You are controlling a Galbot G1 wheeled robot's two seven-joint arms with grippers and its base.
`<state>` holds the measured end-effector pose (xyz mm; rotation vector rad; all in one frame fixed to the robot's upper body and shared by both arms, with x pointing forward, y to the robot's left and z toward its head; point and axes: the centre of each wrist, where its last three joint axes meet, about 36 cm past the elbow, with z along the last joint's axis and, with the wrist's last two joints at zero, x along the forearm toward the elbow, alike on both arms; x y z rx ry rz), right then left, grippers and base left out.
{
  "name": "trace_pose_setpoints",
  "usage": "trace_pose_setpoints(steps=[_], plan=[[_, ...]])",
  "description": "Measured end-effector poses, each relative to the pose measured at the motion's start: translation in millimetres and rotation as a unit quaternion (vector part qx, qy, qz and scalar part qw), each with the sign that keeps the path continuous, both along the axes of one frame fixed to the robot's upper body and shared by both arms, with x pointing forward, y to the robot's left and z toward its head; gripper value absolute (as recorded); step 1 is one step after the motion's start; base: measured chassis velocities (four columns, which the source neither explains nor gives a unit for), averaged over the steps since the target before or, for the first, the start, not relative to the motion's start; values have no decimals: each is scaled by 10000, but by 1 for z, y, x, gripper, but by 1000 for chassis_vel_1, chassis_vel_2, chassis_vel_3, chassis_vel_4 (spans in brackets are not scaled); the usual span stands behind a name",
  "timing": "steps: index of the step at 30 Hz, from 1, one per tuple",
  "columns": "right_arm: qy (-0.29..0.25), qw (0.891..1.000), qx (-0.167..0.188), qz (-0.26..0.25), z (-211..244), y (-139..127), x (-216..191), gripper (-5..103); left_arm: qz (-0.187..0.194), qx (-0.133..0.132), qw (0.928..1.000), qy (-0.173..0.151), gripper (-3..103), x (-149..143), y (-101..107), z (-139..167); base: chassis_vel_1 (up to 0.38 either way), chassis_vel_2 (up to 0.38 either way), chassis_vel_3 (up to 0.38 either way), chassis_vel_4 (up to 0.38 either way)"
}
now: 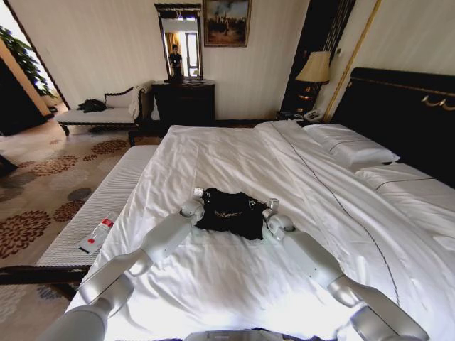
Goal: Fold the clothes on the bed.
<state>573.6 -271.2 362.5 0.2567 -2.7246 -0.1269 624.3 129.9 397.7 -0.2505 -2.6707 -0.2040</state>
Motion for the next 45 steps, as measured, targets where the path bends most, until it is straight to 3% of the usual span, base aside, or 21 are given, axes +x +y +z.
trace_pose_setpoints(steps=[2,5,7,9,10,12,14,16,17,20,21,24,34,41,43,45], plan=[[-47,10000,-56,-6,7,-7,0,51,91,75,9999,45,35,0,10,2,0,0,0,0],[-61,9999,-85,7,10,-9,0,57,132,108,9998,60,40,1,17,3,0,0,0,0],[-79,9999,-91,16,16,-13,-1,73,192,116,9997,55,52,3,28,5,0,0,0,0],[-82,9999,-84,17,18,-14,-1,73,194,78,9998,49,57,5,30,7,0,0,0,0],[-83,9999,-82,15,19,-15,-1,79,191,36,9998,42,57,7,31,9,0,0,0,0],[-102,9999,-76,-23,24,-21,-1,89,170,-171,9997,-18,68,20,34,21,0,0,0,0],[-108,9999,-63,-54,26,-25,-2,94,99,-296,9995,-49,78,30,30,30,0,0,0,0],[-107,9999,-58,-65,26,-26,-2,98,75,-339,9994,-49,78,34,27,32,0,0,0,0],[-105,9999,-48,-84,26,-27,-2,99,34,-401,9992,-11,84,38,21,36,0,0,0,0],[-116,9998,-18,-135,28,-30,-3,100,-103,-449,9985,288,98,48,2,37,0,0,0,0],[-116,9998,-18,-135,28,-30,-3,100,-103,-449,9985,288,98,48,2,37,0,0,0,0],[-146,9997,5,-173,32,-34,-3,100,-60,-593,9954,746,102,59,-26,28,0,0,0,0],[-166,9994,79,-296,42,-48,-3,100,16,-485,9943,947,90,68,-37,25,0,0,0,0],[-138,9992,129,-341,45,-48,-4,100,38,-363,9942,1009,58,68,-32,22,0,0,0,0],[-129,9992,138,-345,45,-48,-4,100,46,-348,9941,1031,58,68,-31,21,0,0,0,0],[-121,9992,162,-358,47,-48,-3,100,53,-311,9933,1108,47,69,-28,20,0,0,0,0]])
